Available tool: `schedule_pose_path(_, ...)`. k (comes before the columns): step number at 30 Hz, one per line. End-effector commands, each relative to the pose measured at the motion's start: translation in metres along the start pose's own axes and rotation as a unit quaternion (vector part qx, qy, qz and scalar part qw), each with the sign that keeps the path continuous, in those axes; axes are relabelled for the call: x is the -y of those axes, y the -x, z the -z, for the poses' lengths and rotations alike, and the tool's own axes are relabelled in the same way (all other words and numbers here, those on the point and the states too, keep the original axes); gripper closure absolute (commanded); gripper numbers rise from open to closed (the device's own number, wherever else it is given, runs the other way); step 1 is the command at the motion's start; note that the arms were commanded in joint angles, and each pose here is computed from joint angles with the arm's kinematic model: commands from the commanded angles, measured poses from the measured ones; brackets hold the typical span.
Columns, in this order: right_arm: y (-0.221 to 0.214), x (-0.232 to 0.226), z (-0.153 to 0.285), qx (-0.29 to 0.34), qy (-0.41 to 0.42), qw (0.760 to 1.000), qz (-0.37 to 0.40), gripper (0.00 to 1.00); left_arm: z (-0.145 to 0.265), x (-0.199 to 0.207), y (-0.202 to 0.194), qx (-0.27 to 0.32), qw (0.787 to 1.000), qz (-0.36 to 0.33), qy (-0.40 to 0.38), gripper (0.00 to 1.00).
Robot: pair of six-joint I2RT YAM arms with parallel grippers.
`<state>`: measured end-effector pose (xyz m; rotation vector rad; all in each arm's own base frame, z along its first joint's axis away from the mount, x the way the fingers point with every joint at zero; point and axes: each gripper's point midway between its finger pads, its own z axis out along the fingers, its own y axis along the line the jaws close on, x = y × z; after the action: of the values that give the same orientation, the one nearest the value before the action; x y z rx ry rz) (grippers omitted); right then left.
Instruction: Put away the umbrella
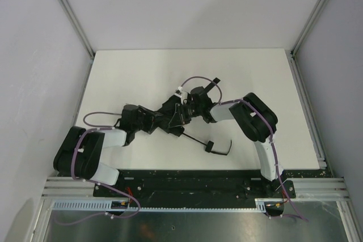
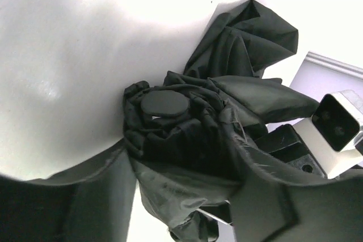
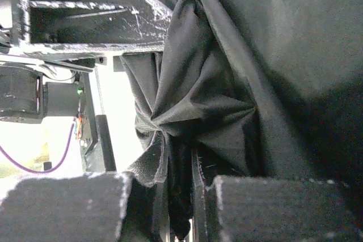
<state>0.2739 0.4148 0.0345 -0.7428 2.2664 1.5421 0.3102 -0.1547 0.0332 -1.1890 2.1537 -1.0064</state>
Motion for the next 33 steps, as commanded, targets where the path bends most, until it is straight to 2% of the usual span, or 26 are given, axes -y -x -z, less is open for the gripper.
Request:
schedule_pose_path(1,-0.102,0.049,0.008,-0.120,-0.076,0.982,-0.123,1.00,-0.010,-0.028,0.007,0.028,0.998,-0.042,0.040,0.48)
schedule_pose_path(4,-0.097,0.044,0.008,-0.118,-0.071,0.984,-0.113,1.00,-0.010,-0.029,0.004,0.021,0.998,-0.050,0.035,0.64)
schedule_pose_path(6,-0.091,0.039,0.009,-0.115,-0.069,0.986,-0.100,1.00,-0.010,-0.027,0.002,0.017,0.998,-0.056,0.032,0.79)
schedule_pose_path(8,-0.081,0.033,0.011,-0.112,-0.072,0.987,-0.087,0.93,-0.010,-0.026,0.001,0.012,0.998,-0.062,0.031,0.91)
schedule_pose_path(11,-0.060,0.028,0.019,-0.099,-0.097,0.988,-0.067,0.71,-0.010,-0.028,-0.003,-0.001,0.997,-0.065,0.035,0.98)
schedule_pose_path(16,-0.004,-0.007,0.048,-0.048,-0.134,0.990,0.007,0.19,-0.005,-0.039,-0.004,-0.009,0.995,-0.070,0.073,1.00)
schedule_pose_path(17,0.006,-0.017,0.056,-0.036,-0.141,0.989,0.031,0.10,-0.003,-0.044,-0.003,-0.006,0.994,-0.068,0.090,1.00)
schedule_pose_path(18,0.016,-0.026,0.064,-0.022,-0.151,0.987,0.057,0.05,-0.001,-0.049,-0.002,-0.005,0.992,-0.065,0.111,1.00)
schedule_pose_path(21,0.038,-0.057,0.085,0.011,-0.188,0.972,0.140,0.01,0.002,-0.054,-0.002,-0.006,0.989,-0.058,0.139,1.00)
schedule_pose_path(25,0.053,-0.084,0.098,0.045,-0.274,0.926,0.258,0.01,0.003,-0.059,-0.008,-0.024,0.987,-0.045,0.152,1.00)
schedule_pose_path(29,0.060,-0.094,0.086,0.061,-0.341,0.866,0.360,0.01,0.005,-0.063,-0.015,-0.045,0.984,-0.034,0.168,1.00)
schedule_pose_path(33,0.059,-0.092,0.064,0.065,-0.362,0.835,0.410,0.04,0.010,-0.063,-0.015,-0.044,0.982,-0.032,0.179,1.00)
